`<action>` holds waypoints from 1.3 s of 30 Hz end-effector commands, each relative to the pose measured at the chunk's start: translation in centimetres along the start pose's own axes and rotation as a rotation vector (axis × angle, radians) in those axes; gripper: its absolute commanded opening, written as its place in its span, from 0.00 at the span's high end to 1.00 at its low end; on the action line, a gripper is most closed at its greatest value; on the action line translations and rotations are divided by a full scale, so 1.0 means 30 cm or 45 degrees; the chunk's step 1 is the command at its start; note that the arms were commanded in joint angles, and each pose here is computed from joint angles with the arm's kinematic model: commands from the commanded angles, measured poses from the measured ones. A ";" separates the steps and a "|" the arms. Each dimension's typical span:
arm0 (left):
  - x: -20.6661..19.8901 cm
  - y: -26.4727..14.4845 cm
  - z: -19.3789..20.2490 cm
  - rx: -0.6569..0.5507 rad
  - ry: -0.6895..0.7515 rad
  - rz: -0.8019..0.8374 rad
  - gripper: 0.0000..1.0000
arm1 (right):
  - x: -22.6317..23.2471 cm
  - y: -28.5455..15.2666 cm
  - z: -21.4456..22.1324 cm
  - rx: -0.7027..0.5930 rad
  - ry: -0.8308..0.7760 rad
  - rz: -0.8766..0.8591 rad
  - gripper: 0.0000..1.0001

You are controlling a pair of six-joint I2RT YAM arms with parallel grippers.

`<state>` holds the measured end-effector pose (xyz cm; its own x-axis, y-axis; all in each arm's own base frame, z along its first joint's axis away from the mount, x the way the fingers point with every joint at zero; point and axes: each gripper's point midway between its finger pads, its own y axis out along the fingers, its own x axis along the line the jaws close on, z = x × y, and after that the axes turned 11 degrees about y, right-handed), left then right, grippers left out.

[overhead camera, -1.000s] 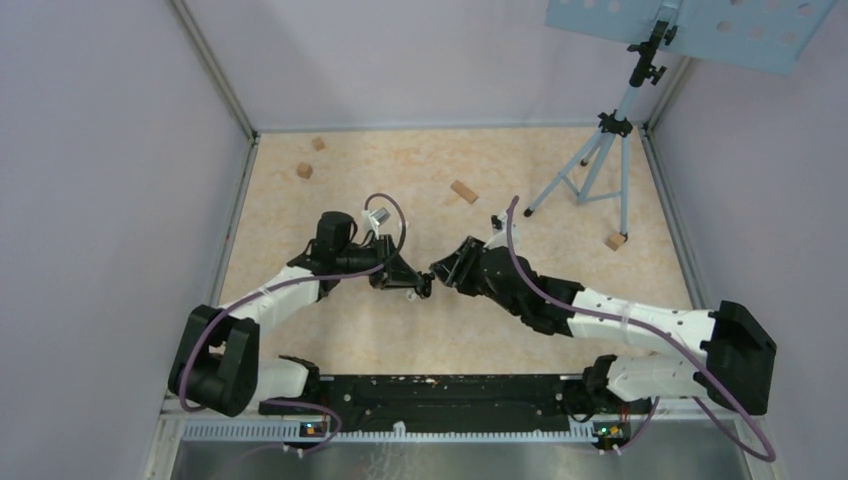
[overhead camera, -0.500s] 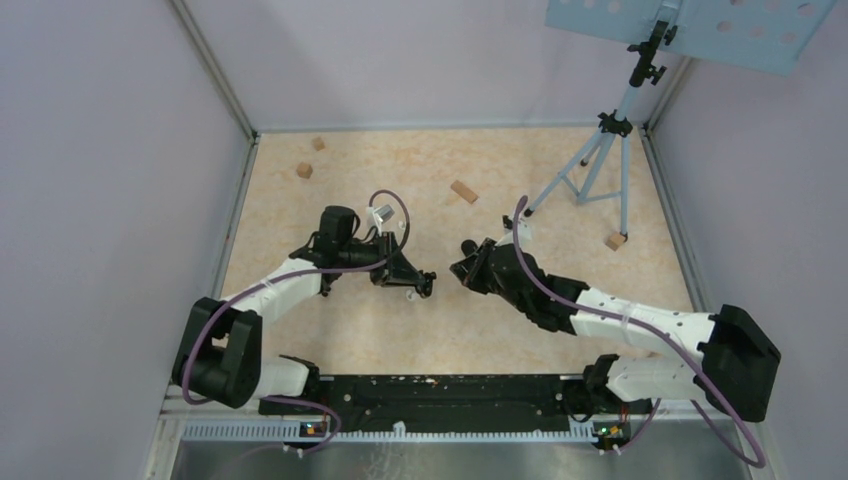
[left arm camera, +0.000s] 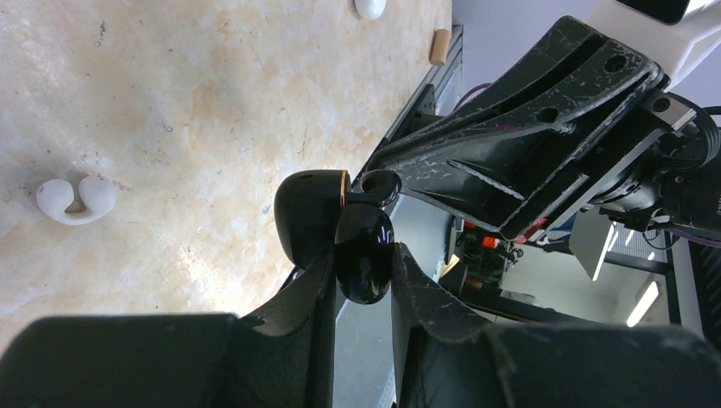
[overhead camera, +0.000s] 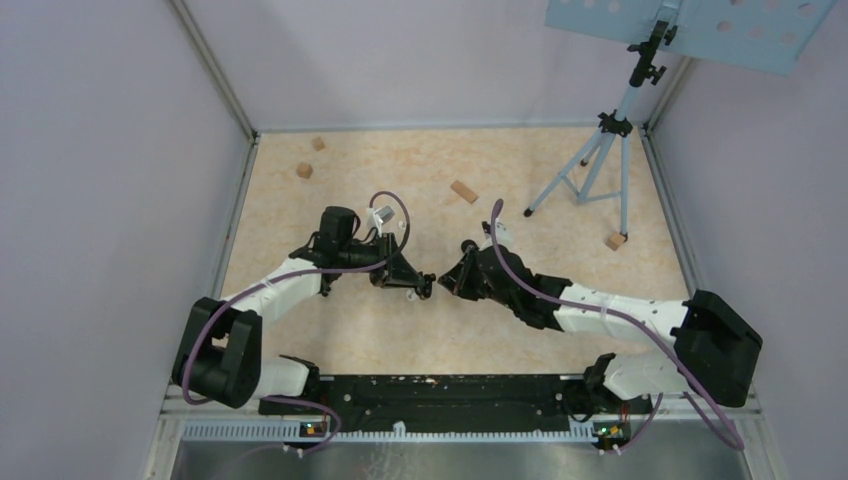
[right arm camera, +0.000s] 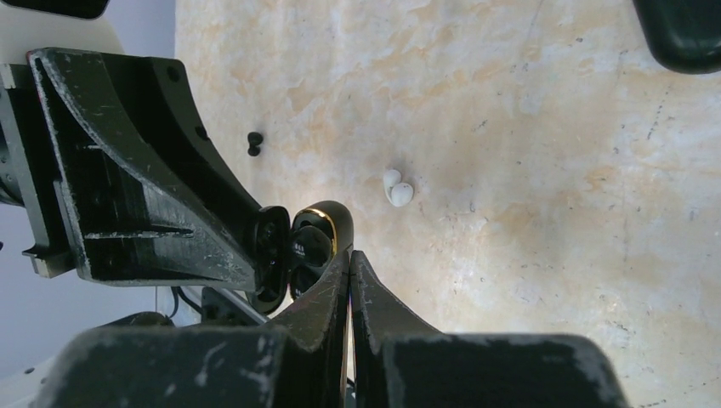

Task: Insert the wireless bluetooth earbuds into the charging case
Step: Adjust the right earbud in the right side groove of the charging case.

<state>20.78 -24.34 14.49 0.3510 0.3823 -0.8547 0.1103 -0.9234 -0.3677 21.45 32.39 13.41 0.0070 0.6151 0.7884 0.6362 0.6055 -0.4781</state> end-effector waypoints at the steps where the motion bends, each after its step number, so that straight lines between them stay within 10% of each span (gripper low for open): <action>1: -0.044 -0.009 -0.038 -0.028 0.084 0.039 1.00 | 0.118 -0.002 -0.032 -0.015 -0.002 -0.139 1.00; 27: -0.047 -0.006 -0.048 -0.016 0.096 0.053 1.00 | 0.120 -0.044 0.040 0.069 -0.081 -0.194 1.00; 39: -0.044 -0.006 -0.039 -0.011 0.092 0.057 1.00 | 0.125 -0.080 -0.023 0.080 -0.278 -0.207 0.66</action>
<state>20.84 -24.44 14.92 0.3628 0.3709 -0.8549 0.1018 -0.9277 -0.3593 19.72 32.90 15.29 -0.1828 0.6160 0.7663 0.5699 0.7015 -0.4279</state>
